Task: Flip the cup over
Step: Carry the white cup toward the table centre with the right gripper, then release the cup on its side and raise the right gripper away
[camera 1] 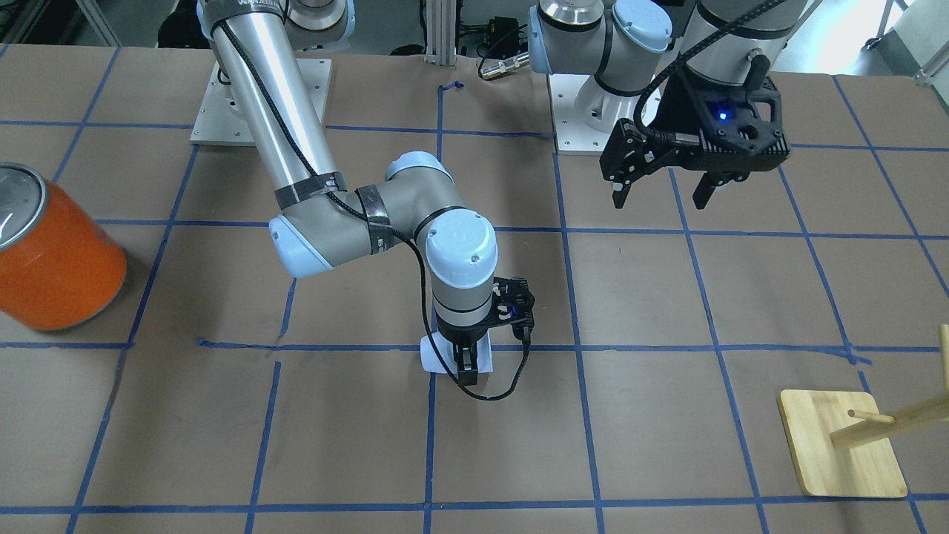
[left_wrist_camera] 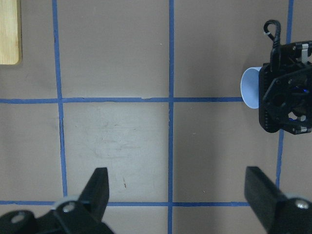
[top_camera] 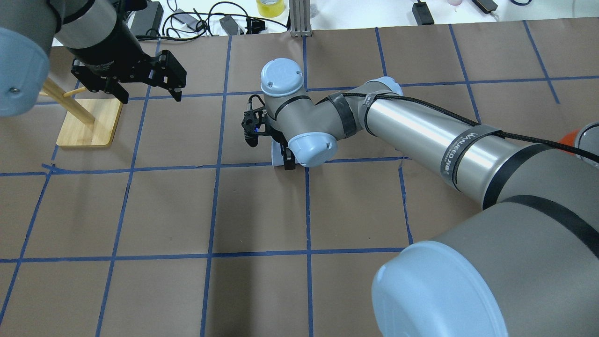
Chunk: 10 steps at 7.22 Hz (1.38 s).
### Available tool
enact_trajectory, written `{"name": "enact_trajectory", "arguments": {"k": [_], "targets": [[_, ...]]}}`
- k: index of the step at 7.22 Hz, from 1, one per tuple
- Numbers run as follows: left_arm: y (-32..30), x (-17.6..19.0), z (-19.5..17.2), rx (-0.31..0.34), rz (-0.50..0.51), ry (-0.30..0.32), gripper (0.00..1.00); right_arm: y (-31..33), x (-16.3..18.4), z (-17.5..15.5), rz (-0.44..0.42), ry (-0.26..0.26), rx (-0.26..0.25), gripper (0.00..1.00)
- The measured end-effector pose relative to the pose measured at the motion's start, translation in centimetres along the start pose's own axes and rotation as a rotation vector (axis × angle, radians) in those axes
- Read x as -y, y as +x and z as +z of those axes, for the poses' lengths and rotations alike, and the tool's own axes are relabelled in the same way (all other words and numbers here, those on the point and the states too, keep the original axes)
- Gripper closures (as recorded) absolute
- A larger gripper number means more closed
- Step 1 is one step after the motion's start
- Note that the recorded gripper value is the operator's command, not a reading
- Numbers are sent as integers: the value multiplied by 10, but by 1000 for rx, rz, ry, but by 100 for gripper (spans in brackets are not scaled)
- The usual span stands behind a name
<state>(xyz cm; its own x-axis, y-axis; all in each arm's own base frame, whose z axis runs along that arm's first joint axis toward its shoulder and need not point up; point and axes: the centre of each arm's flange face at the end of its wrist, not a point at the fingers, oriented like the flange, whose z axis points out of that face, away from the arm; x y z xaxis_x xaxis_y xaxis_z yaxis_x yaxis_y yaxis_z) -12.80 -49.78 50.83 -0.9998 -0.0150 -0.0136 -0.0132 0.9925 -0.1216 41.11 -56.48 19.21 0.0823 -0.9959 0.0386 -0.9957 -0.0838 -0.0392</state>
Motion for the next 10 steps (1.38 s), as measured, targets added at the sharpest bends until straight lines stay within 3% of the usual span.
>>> {"name": "enact_trajectory", "arguments": {"k": [2,5,8,10], "targets": [[0,0,0,0,0,0,0,0,-1,-24,4,3,-6,0],[0,0,0,0,0,0,0,-3,-19,-88,42,14,-46,0],[-2,0,-3,-10,2,9,0,-1,-95,-186,275,27,-116,0],[-9,1,-8,-47,-12,23,0,-19,-161,-250,485,17,-103,0]]}}
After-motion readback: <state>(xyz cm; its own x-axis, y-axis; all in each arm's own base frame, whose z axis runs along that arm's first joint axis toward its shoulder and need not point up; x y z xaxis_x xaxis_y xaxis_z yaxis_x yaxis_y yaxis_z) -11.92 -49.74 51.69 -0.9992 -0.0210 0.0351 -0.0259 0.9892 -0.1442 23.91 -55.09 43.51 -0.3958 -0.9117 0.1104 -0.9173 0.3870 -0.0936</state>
